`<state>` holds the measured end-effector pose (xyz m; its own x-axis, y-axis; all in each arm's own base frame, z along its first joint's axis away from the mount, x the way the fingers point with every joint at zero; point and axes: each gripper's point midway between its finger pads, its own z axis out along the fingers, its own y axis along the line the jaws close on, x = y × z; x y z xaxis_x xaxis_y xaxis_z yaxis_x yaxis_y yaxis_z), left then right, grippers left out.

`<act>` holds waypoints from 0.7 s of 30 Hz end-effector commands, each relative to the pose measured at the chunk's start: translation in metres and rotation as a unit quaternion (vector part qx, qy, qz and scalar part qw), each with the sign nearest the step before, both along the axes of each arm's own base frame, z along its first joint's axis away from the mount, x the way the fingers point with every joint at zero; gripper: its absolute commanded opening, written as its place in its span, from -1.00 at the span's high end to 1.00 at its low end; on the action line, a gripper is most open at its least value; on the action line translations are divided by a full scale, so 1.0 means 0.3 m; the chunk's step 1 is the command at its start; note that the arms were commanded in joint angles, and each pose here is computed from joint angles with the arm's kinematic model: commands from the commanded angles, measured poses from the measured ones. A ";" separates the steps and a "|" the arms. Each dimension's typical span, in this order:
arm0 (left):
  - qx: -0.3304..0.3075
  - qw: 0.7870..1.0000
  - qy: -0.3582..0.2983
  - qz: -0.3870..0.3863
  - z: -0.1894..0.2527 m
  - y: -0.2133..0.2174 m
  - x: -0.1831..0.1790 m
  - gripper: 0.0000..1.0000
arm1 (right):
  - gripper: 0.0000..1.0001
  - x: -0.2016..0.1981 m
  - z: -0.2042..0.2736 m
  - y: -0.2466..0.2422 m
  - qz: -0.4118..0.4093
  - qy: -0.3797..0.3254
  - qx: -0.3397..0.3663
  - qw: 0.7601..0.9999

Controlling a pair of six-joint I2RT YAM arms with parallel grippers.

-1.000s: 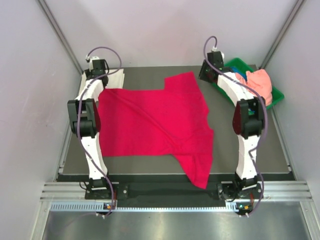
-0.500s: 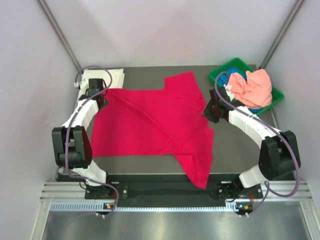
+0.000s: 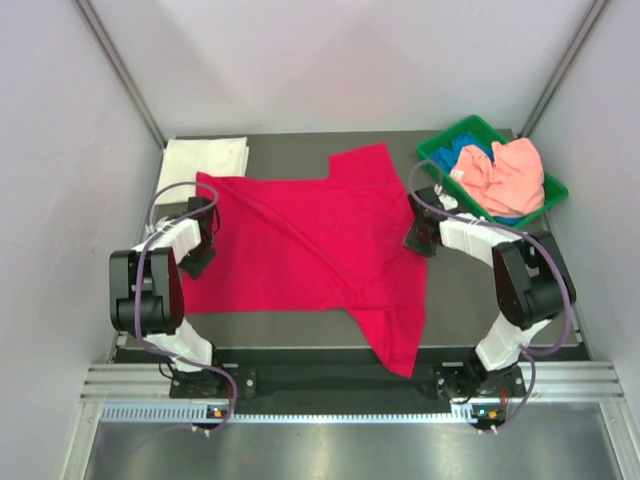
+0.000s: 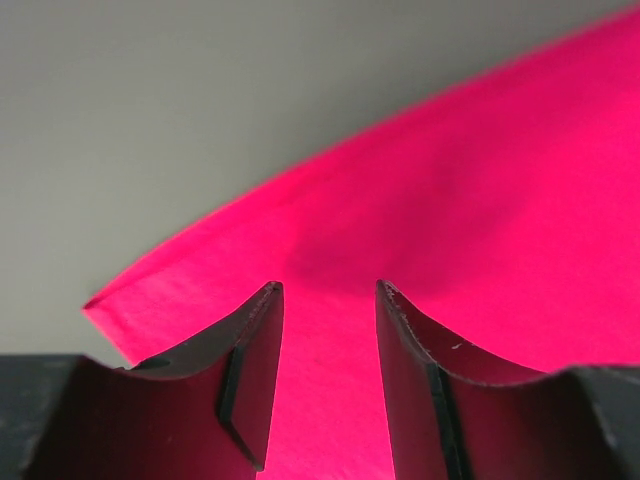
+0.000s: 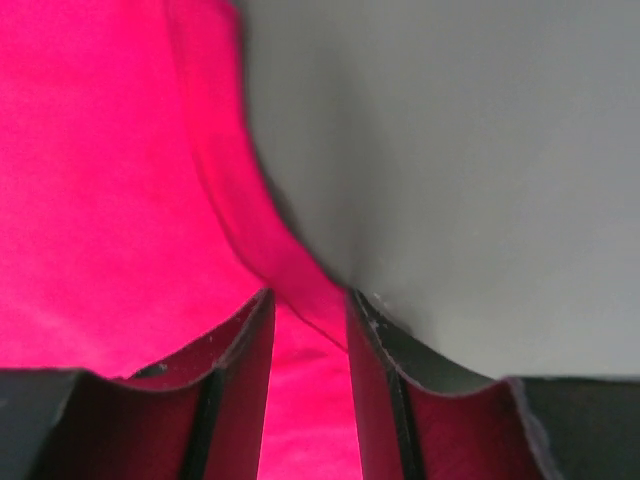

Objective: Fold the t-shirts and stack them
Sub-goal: Flatten the tshirt out

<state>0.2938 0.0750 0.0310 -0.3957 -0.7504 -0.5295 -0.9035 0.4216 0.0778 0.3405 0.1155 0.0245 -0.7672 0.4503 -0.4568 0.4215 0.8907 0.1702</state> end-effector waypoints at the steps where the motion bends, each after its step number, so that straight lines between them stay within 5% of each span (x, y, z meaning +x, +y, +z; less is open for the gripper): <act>1: 0.021 0.997 0.045 0.058 -0.054 0.062 -0.093 0.06 | 0.28 0.070 -0.003 -0.053 -0.002 -0.021 -0.063 0.998; 10: 0.024 0.986 0.116 0.114 -0.148 0.138 -0.177 0.06 | 0.29 0.273 0.069 -0.080 0.022 -0.054 -0.134 0.989; 16: 0.020 0.991 0.073 0.111 -0.087 0.138 -0.128 0.03 | 0.29 0.381 0.141 -0.018 0.061 -0.082 -0.120 0.987; 21: 0.045 0.990 0.050 0.121 0.030 0.171 -0.097 -0.04 | 0.30 0.318 0.217 -0.027 0.031 -0.067 -0.100 0.992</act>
<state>0.2806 0.1197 0.0244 -0.2662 -0.7811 -0.5649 -0.9639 0.2177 0.1532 0.4458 0.1123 0.0627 -0.7267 0.2554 -0.6377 0.3176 0.9480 0.0176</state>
